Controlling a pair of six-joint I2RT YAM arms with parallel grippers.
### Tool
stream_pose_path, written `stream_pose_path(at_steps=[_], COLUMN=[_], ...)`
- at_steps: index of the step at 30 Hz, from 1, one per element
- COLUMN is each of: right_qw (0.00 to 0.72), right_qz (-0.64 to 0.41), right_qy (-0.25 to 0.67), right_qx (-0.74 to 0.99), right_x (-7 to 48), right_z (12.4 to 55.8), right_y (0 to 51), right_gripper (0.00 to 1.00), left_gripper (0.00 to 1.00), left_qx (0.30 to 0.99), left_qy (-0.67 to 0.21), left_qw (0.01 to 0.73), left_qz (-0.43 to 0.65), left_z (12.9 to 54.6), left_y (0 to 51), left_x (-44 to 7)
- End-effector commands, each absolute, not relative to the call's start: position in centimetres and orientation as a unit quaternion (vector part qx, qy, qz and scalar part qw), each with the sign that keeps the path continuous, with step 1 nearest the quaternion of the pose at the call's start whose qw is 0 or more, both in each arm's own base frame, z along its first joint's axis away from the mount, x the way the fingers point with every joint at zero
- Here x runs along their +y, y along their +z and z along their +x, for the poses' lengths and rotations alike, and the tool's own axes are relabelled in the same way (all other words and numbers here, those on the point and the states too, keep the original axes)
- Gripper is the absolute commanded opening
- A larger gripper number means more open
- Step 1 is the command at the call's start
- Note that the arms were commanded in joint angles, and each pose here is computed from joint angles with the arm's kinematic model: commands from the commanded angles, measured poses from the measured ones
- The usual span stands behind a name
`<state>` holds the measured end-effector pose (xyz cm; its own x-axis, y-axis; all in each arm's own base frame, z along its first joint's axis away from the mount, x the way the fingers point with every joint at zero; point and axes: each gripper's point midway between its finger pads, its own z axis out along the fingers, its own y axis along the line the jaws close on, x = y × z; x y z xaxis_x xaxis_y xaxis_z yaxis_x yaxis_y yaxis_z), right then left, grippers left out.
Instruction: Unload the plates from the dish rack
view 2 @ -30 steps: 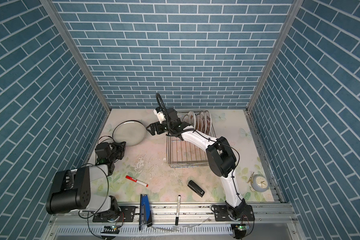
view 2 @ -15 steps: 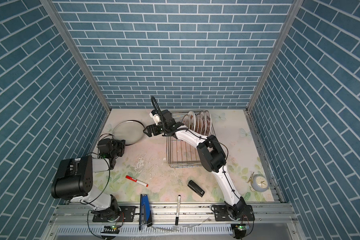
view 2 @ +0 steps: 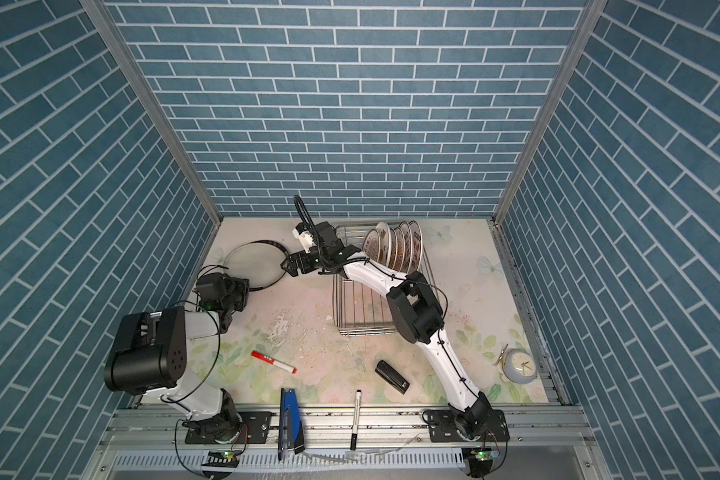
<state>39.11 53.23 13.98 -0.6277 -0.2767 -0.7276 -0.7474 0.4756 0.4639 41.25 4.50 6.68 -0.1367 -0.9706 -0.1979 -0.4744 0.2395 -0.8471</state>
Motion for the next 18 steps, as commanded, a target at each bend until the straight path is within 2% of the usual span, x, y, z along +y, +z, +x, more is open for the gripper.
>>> stream_pose_path(at_steps=[1,9,13,18], right_qw=[0.296,0.294,0.291,0.289], right_qz=[-0.323,-0.323,-0.326,-0.327], right_qy=[0.405,0.404,0.401,0.396], right_qx=[0.802,0.804,0.805,0.808], right_x=[54.0,54.3,54.3,54.3], right_z=[39.3,39.2,39.3,39.3], right_y=[14.4,14.1,13.7,13.4], right_gripper=[0.97,0.97,0.97,0.97], left_gripper=[0.00,0.00,0.09,0.12], left_qx=[0.671,0.693,0.695,0.711], left_qy=[-0.340,-0.321,-0.311,-0.294], left_qw=[0.436,0.407,0.404,0.387], left_qz=[-0.494,-0.502,-0.507,-0.508], left_z=[43.9,44.2,44.4,44.6], left_y=[10.3,9.0,8.5,8.1], left_x=[4.8,4.9,5.2,5.3])
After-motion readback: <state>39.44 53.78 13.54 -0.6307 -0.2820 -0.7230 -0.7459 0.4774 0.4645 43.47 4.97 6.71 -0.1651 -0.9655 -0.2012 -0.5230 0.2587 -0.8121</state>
